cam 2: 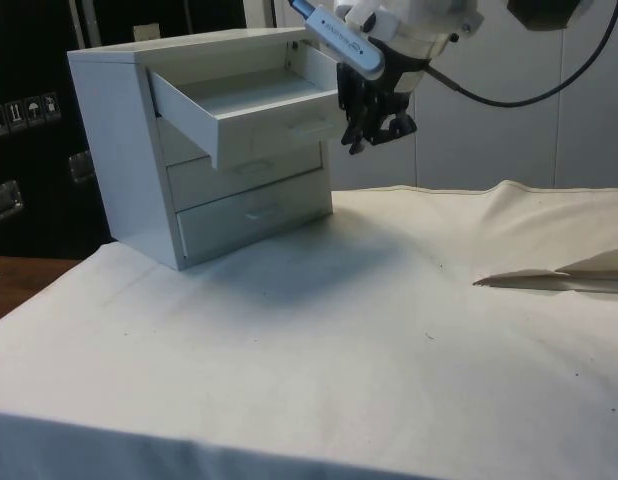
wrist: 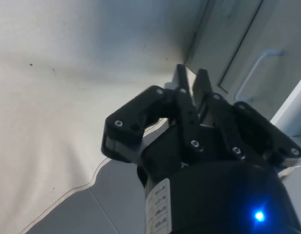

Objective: Open the drawer, then close it.

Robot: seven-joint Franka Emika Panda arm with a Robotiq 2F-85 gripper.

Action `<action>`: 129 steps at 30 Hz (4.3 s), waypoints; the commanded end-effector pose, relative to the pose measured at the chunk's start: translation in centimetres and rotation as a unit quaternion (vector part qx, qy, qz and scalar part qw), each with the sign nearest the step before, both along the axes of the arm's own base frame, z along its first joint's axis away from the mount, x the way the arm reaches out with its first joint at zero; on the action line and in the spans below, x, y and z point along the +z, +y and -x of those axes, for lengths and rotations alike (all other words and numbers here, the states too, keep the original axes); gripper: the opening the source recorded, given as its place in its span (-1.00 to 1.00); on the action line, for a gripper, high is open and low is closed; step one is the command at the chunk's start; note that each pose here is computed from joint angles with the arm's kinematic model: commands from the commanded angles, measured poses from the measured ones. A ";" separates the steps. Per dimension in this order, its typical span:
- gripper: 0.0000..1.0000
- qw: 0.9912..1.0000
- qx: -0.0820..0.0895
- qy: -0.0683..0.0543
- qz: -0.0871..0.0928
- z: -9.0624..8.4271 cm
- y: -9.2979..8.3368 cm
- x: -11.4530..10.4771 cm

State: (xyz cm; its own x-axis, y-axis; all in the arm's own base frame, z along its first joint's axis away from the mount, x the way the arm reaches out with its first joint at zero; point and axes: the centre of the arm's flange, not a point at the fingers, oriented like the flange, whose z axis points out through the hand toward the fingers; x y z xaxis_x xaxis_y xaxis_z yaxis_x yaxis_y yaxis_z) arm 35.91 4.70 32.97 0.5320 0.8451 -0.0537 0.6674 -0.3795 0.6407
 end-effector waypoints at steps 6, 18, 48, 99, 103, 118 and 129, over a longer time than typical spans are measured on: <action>-1.00 1.000 0.000 0.000 0.000 0.0 0.0 -0.1; -1.00 1.000 -0.003 0.001 0.000 0.1 0.0 -0.5; -1.00 1.000 -0.010 0.011 0.008 -1.0 -1.1 -0.7; -1.00 0.998 -0.038 0.016 0.040 -4.8 -4.2 0.5; -1.00 0.998 -0.036 0.010 0.041 -5.2 -4.3 0.9; -1.00 0.998 -0.038 0.002 0.045 -6.2 -4.5 1.6; -1.00 0.998 -0.043 -0.003 0.047 -7.1 -5.0 2.0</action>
State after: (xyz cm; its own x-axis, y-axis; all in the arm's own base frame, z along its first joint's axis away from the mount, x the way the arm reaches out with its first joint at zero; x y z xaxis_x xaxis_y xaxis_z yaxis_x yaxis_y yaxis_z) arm 42.83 -0.17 34.80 0.6066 0.7846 -0.1284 0.6339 -0.3798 0.6737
